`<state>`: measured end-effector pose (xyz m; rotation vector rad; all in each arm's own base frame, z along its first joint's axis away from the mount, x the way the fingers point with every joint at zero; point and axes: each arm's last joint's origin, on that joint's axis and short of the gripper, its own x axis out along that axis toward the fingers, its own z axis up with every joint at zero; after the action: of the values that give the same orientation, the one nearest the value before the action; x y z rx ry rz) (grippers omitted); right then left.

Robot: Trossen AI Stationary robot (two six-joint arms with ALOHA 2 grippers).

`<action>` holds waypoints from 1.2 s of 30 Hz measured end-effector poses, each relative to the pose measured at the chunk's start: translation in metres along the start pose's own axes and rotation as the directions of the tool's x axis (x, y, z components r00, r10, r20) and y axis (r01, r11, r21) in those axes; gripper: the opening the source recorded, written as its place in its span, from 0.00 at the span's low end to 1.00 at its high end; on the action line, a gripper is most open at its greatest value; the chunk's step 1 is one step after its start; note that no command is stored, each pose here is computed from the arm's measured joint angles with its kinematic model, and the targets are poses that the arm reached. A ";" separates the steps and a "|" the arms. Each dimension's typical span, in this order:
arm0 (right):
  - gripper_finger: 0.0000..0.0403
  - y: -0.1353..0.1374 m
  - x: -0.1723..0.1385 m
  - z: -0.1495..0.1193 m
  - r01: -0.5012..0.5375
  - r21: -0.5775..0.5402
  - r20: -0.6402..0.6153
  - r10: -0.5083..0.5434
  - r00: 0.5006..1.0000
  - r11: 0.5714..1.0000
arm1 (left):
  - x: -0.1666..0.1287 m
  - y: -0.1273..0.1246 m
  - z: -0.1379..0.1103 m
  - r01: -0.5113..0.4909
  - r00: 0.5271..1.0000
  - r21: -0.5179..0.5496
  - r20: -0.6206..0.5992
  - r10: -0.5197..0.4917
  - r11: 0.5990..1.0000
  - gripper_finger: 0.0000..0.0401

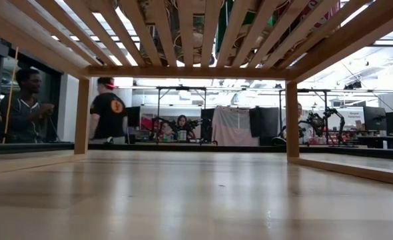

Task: Place canned beverage on shelf
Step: Put the pink-white soda can on the shelf

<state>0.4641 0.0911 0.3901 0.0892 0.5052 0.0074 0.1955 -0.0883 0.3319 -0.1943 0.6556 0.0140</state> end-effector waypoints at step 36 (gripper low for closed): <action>0.73 -0.001 -0.005 0.003 -0.026 -0.001 0.008 0.026 1.000 1.000 | -0.001 -0.003 -0.003 -0.006 1.000 0.024 -0.005 0.006 1.000 0.68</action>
<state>0.4609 0.0892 0.3952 0.0949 0.4958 0.0324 0.1932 -0.0915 0.3308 -0.1694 0.6613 0.0118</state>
